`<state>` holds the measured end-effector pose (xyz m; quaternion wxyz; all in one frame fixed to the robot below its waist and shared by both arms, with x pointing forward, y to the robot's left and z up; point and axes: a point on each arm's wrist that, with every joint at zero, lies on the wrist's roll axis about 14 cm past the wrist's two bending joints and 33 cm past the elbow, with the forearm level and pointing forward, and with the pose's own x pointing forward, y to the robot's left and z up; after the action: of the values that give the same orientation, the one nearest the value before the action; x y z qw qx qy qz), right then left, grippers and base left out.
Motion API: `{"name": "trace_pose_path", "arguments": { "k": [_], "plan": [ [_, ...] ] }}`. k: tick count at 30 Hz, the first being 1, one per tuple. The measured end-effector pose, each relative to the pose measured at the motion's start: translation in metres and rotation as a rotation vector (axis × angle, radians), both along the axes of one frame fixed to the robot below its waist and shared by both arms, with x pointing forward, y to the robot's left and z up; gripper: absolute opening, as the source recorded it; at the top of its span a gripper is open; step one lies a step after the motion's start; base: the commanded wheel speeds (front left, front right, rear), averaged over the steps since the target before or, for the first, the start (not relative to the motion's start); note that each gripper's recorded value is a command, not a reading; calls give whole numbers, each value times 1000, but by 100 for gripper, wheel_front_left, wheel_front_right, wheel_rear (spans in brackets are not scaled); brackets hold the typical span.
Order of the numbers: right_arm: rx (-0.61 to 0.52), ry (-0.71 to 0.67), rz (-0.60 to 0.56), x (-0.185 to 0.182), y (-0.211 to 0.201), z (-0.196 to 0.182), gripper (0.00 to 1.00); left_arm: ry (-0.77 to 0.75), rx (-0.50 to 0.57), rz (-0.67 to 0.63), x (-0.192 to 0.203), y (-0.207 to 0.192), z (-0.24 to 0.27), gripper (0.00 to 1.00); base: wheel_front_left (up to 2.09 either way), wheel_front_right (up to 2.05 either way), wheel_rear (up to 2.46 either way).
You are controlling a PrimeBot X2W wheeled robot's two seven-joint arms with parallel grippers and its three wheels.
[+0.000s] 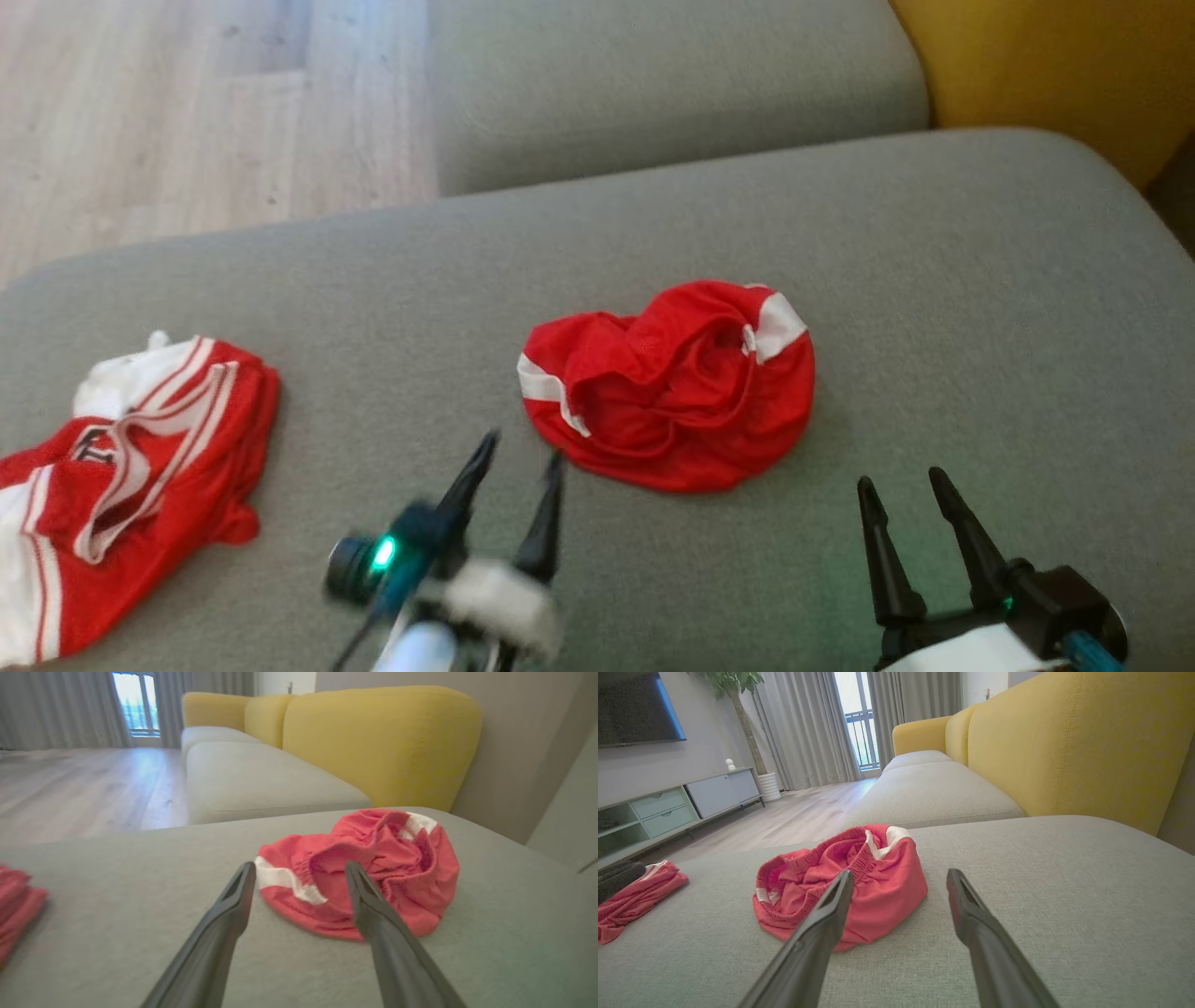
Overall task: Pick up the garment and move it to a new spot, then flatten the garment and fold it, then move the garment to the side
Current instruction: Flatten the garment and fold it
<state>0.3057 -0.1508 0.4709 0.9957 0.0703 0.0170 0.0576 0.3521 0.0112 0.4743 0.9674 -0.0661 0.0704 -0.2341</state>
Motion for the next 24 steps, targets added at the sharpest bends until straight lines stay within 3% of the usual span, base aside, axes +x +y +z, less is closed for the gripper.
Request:
{"name": "trace_pose_path", "arguments": {
  "k": [9, 19, 24],
  "plan": [
    [-9, 34, -28, 19, -8, -8, 100, 292, -122, -330, 22, -107, 18, 100, 0, 0, 0],
    [-29, 72, -91, 30, -29, -18, 100, 525, -157, -432, 35, -153, -4, 100, 0, 0, 0],
    [-30, 93, -115, 30, -35, -23, 100, 547, -121, -459, 41, -167, -15, 100, 0, 0, 0]
  ]
}}
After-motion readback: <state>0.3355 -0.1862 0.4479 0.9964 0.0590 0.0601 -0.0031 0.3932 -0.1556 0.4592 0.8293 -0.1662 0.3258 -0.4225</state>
